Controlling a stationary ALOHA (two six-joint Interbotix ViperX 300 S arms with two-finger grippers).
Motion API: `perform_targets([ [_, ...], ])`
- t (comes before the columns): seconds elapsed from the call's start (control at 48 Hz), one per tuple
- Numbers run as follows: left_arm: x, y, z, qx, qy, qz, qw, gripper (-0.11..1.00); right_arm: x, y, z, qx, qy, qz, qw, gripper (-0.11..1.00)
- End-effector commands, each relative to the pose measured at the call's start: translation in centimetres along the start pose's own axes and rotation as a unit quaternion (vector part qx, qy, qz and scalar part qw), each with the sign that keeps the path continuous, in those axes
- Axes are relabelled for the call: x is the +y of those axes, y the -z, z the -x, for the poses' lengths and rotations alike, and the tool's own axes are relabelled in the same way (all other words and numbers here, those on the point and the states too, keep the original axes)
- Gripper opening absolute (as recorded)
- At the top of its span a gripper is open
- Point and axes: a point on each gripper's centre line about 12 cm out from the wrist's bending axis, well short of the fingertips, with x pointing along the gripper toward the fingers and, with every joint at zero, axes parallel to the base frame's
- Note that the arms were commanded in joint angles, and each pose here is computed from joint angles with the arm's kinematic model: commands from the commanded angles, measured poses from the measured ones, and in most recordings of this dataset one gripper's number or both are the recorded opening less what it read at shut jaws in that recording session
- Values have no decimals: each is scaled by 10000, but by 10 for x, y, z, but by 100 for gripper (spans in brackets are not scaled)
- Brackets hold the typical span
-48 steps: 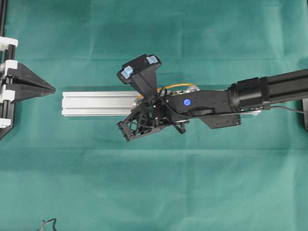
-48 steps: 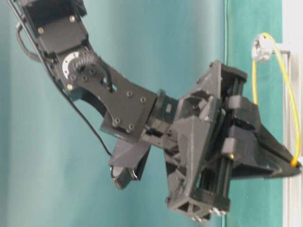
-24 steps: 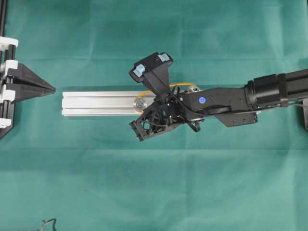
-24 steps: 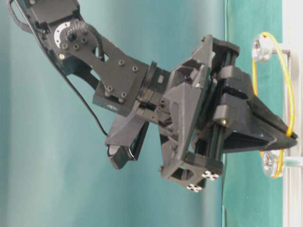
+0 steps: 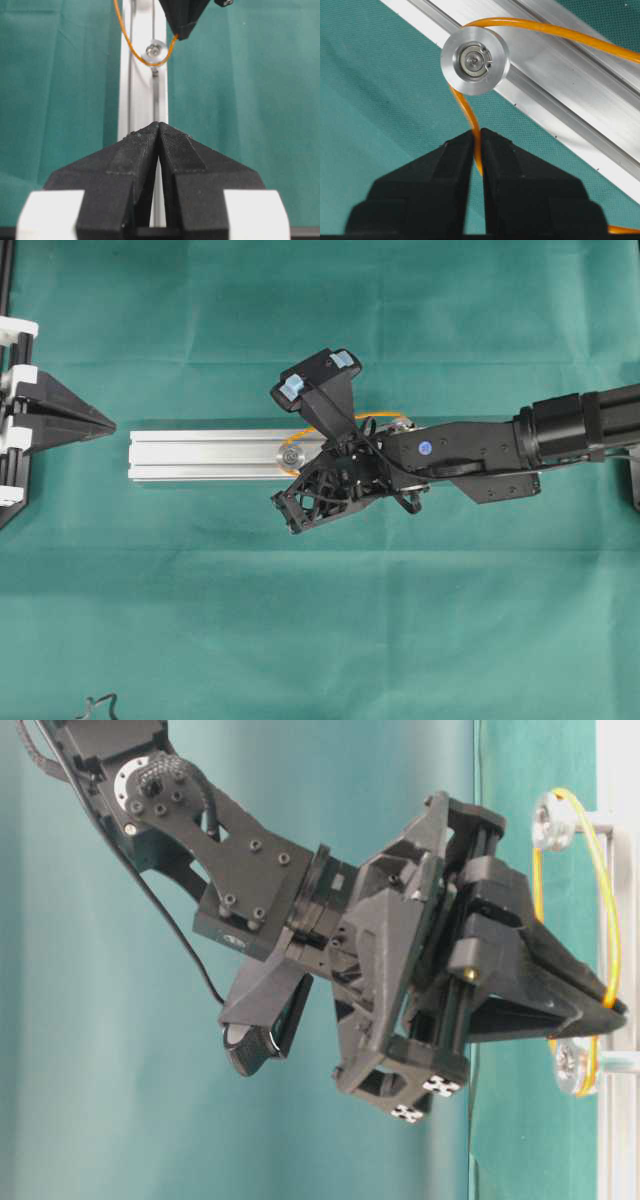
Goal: Hook the rubber onto the shaft.
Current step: 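Pull the band past the left peg and lower it around the peg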
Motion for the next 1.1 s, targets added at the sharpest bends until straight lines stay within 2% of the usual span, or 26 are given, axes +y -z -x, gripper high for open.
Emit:
perform_targets([
  [0.0,0,-12,4,-146,1,-8,9999,0,9,-6,21,-110,-262,-3,9996,27],
  [0.166,0,-12,3,-138,1,-9,9999,0,9,-6,21,-108,-255,-3,9996,77],
  [0.25,0,-12,3,-138,1,-9,9999,0,9,-6,21,-110,-255,10,9996,93],
  [0.458,0,-12,3,-138,1,-9,9999,0,9,-6,21,-124,-252,28,9996,88],
  [0.77,0,-12,4,-146,1,-8,9999,0,10,-6,22,-130,-266,34,9996,88],
  [1.082,0,-12,4,-146,1,-8,9999,0,13,-12,45,-218,-395,117,9989,88],
])
